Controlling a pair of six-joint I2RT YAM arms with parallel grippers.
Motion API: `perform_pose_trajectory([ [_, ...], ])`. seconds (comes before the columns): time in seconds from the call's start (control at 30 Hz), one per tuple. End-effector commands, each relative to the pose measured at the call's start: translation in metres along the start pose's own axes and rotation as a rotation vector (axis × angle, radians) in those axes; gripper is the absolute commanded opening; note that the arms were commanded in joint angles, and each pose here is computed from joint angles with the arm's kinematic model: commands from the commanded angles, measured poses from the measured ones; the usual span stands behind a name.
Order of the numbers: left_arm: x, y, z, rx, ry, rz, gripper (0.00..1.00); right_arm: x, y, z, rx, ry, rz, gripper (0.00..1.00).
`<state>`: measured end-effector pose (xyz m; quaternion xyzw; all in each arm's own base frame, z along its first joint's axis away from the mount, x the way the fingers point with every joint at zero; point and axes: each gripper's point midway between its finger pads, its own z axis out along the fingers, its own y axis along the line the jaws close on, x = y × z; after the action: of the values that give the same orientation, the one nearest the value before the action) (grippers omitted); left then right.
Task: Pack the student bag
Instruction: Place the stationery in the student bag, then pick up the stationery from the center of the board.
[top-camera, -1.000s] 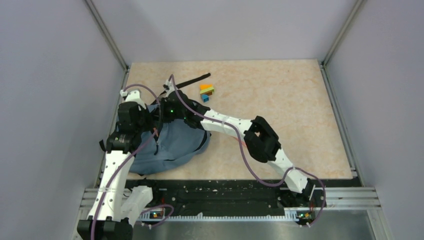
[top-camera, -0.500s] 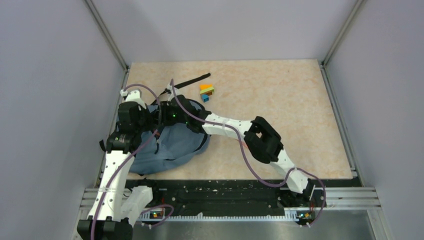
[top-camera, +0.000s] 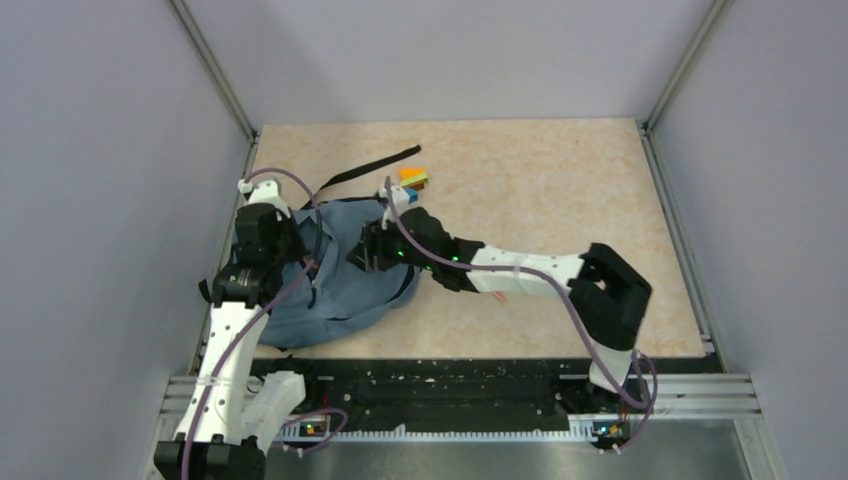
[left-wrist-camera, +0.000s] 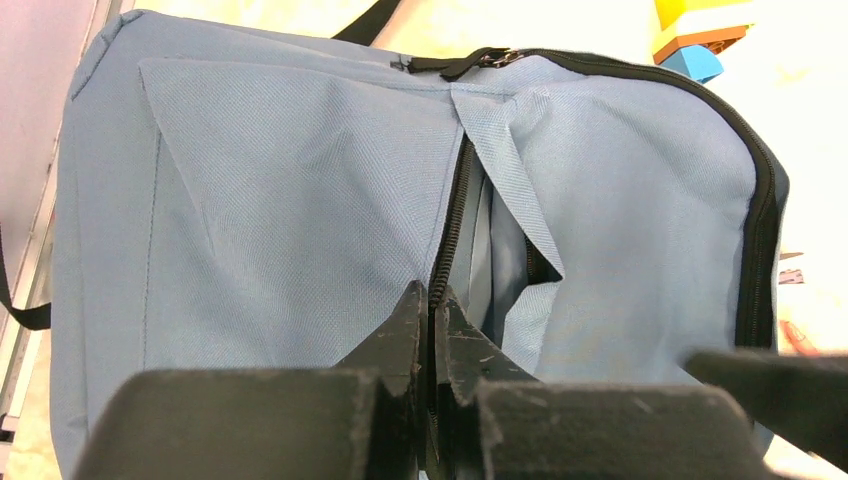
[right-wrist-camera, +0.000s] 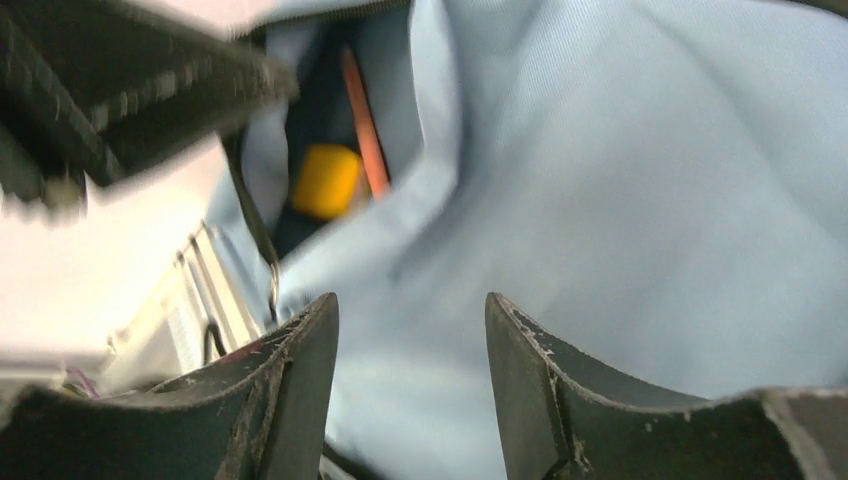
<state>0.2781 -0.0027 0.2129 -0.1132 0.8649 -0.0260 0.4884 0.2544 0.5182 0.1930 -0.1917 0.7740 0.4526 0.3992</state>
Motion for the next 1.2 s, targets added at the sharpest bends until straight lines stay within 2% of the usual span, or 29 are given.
perform_pose_trajectory([
  [0.0,-0.035,-0.004,-0.011,0.013,-0.138,-0.022,0.0,-0.031,0.003,-0.071,0.0,-0.138,-0.209,0.56],
  [0.07,-0.034,-0.005,-0.01,0.015,-0.135,-0.021,0.0,-0.026,-0.023,-0.099,0.108,-0.112,-0.292,0.57],
  [0.17,-0.034,-0.006,-0.01,0.018,-0.133,-0.02,0.0,-0.005,-0.074,-0.135,0.269,0.004,-0.373,0.57],
  [0.27,-0.034,-0.007,-0.009,0.024,-0.13,-0.017,0.0,0.013,-0.13,-0.169,0.453,0.134,-0.355,0.57],
  [0.37,-0.033,-0.007,-0.009,0.028,-0.125,-0.017,0.0,0.028,-0.166,-0.193,0.581,0.234,-0.331,0.57],
  [0.57,-0.032,-0.008,-0.008,0.03,-0.123,-0.015,0.0,0.06,-0.206,-0.202,0.614,0.357,-0.257,0.56],
  [0.73,-0.031,-0.009,-0.007,0.034,-0.114,-0.014,0.0,0.084,-0.216,-0.191,0.598,0.471,-0.261,0.51],
  [1.0,-0.031,-0.008,-0.007,0.034,-0.116,-0.014,0.0,0.097,-0.239,-0.194,0.682,0.521,-0.298,0.48],
  [1.17,-0.031,-0.009,-0.006,0.035,-0.113,-0.014,0.0,0.098,-0.244,-0.194,0.704,0.525,-0.31,0.41],
])
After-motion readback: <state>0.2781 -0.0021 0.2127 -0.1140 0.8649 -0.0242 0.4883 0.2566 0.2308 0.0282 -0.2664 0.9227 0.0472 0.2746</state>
